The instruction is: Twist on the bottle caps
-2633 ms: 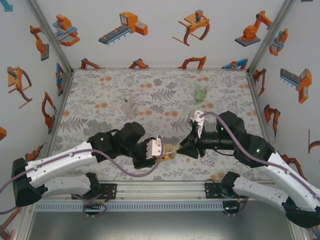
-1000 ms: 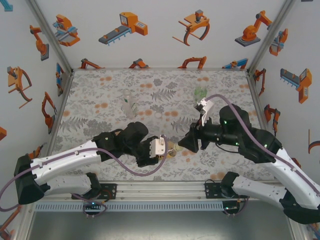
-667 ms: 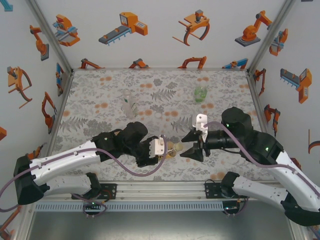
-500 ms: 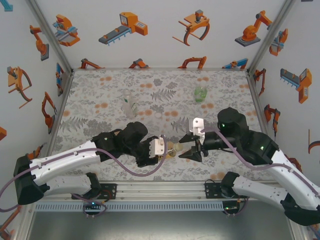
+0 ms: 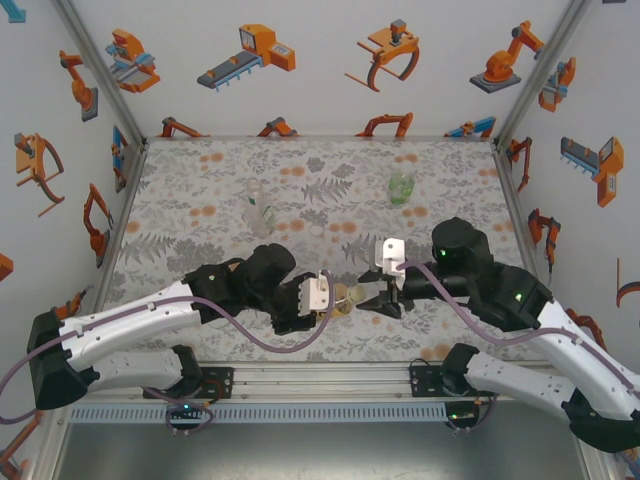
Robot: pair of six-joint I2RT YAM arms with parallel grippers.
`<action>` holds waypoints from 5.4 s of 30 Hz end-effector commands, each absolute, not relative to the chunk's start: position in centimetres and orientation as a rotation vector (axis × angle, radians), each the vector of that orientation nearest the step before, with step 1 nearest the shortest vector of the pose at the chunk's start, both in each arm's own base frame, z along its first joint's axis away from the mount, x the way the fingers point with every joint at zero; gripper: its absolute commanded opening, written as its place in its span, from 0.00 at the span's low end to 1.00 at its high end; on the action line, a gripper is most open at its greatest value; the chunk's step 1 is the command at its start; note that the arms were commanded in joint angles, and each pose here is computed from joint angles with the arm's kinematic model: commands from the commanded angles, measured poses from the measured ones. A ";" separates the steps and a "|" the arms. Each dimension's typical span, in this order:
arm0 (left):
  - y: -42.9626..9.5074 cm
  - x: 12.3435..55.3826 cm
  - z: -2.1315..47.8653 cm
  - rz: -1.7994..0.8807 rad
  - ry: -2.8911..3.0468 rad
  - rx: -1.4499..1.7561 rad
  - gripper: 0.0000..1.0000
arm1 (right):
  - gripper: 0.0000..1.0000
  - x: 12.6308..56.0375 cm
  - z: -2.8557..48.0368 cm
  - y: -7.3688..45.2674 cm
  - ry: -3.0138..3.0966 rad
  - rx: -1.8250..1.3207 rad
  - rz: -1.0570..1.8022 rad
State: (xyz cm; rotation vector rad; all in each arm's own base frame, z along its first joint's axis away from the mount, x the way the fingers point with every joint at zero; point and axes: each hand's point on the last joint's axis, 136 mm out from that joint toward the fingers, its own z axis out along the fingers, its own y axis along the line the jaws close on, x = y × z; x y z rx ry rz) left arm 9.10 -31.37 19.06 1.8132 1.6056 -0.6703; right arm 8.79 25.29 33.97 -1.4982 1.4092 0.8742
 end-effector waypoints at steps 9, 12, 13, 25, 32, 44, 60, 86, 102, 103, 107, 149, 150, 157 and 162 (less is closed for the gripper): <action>-31.8 8.7 21.0 -0.703 1.545 1.792 0.00 | 0.47 8.7 34.0 25.7 1.375 -1.497 0.885; -31.7 8.7 21.0 -0.703 1.546 1.789 0.00 | 0.46 8.8 34.1 25.9 1.370 -1.490 0.893; -31.7 8.7 21.1 -0.702 1.546 1.787 0.00 | 0.46 8.8 34.1 25.9 1.370 -1.489 0.896; -31.7 8.8 21.1 -0.694 1.540 1.780 0.00 | 0.25 9.2 34.1 26.1 1.433 -1.439 0.931; -31.5 9.6 21.4 -0.652 1.552 1.749 0.00 | 0.10 12.6 33.4 25.8 1.898 -0.938 1.073; -31.5 9.6 21.4 -0.643 1.553 1.741 0.00 | 0.03 14.8 28.8 24.9 2.536 0.313 1.336; -31.7 9.6 21.3 -0.639 1.556 1.753 0.00 | 0.58 16.0 33.4 23.2 2.324 -0.060 1.151; -30.9 8.6 21.1 -0.663 1.540 1.772 0.00 | 0.58 8.1 35.3 25.2 1.354 -1.604 0.841; -30.8 8.5 21.2 -0.674 1.553 1.769 0.00 | 0.44 8.1 35.7 26.5 1.300 -1.616 0.898; -30.8 8.5 21.2 -0.677 1.554 1.768 0.00 | 0.44 8.0 35.6 26.5 1.302 -1.615 0.900; -30.9 8.4 21.1 -0.681 1.559 1.771 0.00 | 0.44 8.1 35.8 26.7 1.297 -1.604 0.917; -31.3 10.2 21.1 -0.590 1.558 1.708 0.00 | 0.00 15.2 27.6 25.5 2.517 0.393 1.397; -31.4 10.2 21.1 -0.589 1.556 1.710 0.00 | 0.00 15.3 27.6 25.4 2.511 0.414 1.400; -31.6 10.1 21.0 -0.600 1.554 1.718 0.00 | 0.28 16.3 30.1 23.9 2.418 0.232 1.246; -31.5 10.0 21.0 -0.604 1.553 1.720 0.00 | 0.48 16.0 33.1 23.6 2.295 -0.120 1.159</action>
